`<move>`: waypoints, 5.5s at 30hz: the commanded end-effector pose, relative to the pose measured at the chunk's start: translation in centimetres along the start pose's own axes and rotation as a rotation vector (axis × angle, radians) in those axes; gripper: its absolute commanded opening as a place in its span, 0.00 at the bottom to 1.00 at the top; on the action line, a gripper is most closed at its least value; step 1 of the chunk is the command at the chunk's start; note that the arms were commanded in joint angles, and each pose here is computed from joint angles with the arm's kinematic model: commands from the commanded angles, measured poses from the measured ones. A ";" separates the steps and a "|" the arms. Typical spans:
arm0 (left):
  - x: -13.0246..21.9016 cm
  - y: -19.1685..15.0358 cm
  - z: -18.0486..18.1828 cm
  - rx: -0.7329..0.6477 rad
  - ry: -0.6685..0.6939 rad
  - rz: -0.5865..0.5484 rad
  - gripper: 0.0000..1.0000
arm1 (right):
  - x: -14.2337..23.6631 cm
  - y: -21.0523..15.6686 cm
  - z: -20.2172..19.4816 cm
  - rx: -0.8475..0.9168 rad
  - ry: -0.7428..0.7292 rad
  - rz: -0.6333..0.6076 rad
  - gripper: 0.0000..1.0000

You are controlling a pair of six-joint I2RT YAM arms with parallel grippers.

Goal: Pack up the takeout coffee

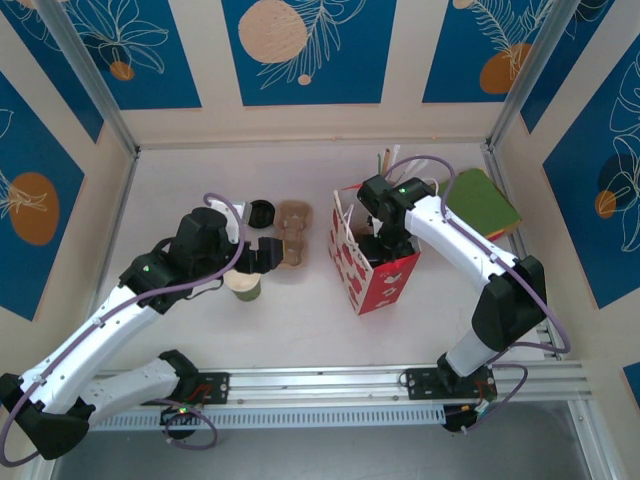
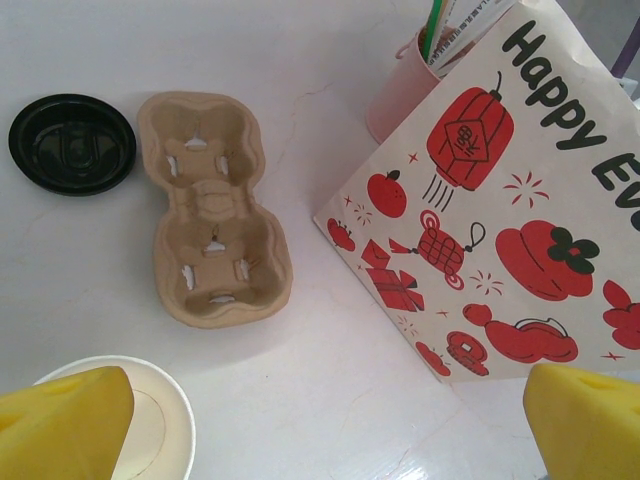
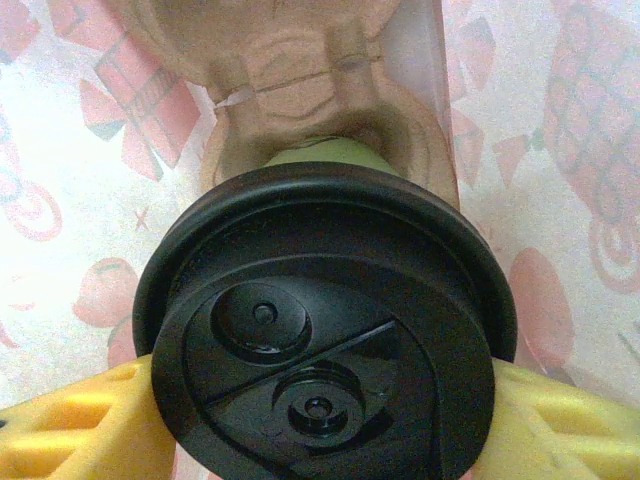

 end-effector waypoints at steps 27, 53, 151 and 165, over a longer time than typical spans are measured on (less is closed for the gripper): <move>0.2 0.0 0.2 0.024 -0.003 -0.004 1.00 | 0.2 -0.5 -0.1 0.007 0.018 0.006 0.65; 0.2 0.1 0.1 0.022 -0.008 -0.005 1.00 | -0.6 -0.4 -0.3 0.009 0.025 0.015 0.65; 0.2 -0.1 0.3 0.022 0.003 0.002 1.00 | -4.3 0.4 -0.7 -0.003 0.042 0.065 0.65; 0.0 -0.1 0.3 0.027 0.004 0.005 1.00 | -4.4 0.5 -0.7 -0.004 0.047 0.061 0.65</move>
Point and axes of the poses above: each hand's point on the last joint's axis, 136 mm out from that joint toward the fingers, its own x axis back along the fingers, its own z axis along the line the jaws close on, y = z × x, the point moved 7 cm from there along x, back along the fingers, and after that the axes turned 10 degrees about x, right-handed, at the moved point
